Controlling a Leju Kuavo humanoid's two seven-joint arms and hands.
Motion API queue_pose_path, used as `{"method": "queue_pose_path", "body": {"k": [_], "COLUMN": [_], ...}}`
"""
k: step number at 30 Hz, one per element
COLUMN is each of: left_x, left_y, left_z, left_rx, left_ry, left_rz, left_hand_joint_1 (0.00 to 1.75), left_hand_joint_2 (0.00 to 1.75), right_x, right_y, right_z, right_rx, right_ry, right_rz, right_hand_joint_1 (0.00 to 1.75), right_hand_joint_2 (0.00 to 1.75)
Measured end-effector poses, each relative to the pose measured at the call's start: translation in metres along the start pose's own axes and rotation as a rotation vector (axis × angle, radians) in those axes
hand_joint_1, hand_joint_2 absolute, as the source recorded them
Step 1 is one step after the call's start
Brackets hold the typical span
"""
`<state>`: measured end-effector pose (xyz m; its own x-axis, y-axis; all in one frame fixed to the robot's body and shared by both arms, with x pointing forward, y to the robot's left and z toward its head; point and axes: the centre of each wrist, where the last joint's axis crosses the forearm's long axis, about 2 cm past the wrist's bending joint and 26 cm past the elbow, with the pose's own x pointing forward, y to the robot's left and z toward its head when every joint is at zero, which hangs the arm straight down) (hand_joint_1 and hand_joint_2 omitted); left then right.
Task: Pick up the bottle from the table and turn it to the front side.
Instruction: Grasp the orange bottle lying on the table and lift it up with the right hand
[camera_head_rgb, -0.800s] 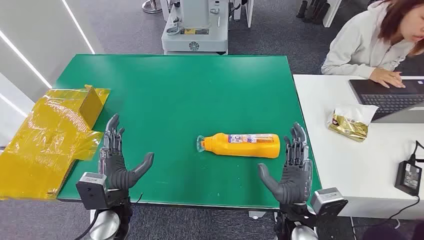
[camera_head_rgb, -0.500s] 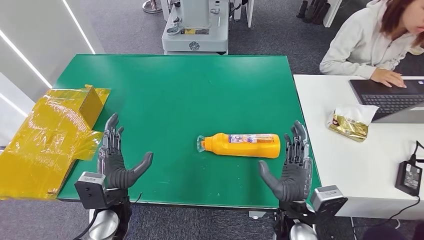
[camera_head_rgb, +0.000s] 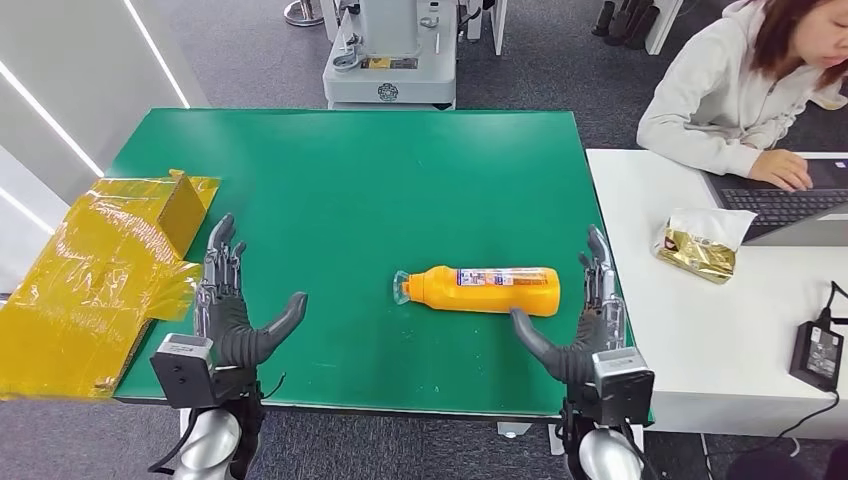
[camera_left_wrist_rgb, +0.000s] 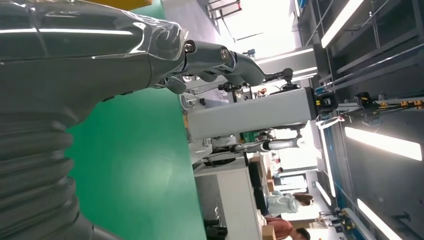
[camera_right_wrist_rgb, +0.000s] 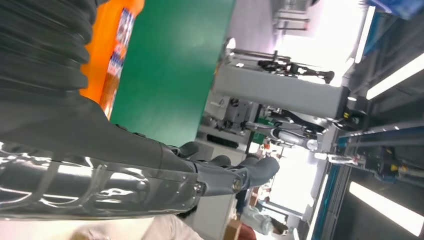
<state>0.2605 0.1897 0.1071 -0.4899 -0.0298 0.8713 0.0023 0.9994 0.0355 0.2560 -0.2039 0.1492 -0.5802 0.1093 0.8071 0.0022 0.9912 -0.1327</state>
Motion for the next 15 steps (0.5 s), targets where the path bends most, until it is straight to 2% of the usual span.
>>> {"method": "queue_pose_path", "body": {"k": [3, 9, 15], "left_x": [0.001, -0.004, -0.012], "left_y": [-0.003, -0.01, -0.017], "left_z": [-0.005, -0.016, -0.024], "left_rx": [-0.007, -0.034, -0.077], "left_ry": [-0.011, -0.029, -0.031], "left_rz": [0.004, 0.016, 0.031], "left_hand_joint_1": [0.0, 0.0, 0.0], "left_hand_joint_2": [1.75, 1.75, 1.75], "right_x": [-0.004, -0.023, -0.045], "right_y": [-0.007, -0.026, -0.04], "right_z": [-0.019, -0.047, -0.082], "right_rx": [0.027, 0.085, 0.219], "right_ry": [-0.019, 0.005, 0.062], "right_rz": [0.119, 0.258, 0.363], "right_hand_joint_1": [0.0, 0.0, 0.0], "right_hand_joint_2": [1.75, 1.75, 1.75]}}
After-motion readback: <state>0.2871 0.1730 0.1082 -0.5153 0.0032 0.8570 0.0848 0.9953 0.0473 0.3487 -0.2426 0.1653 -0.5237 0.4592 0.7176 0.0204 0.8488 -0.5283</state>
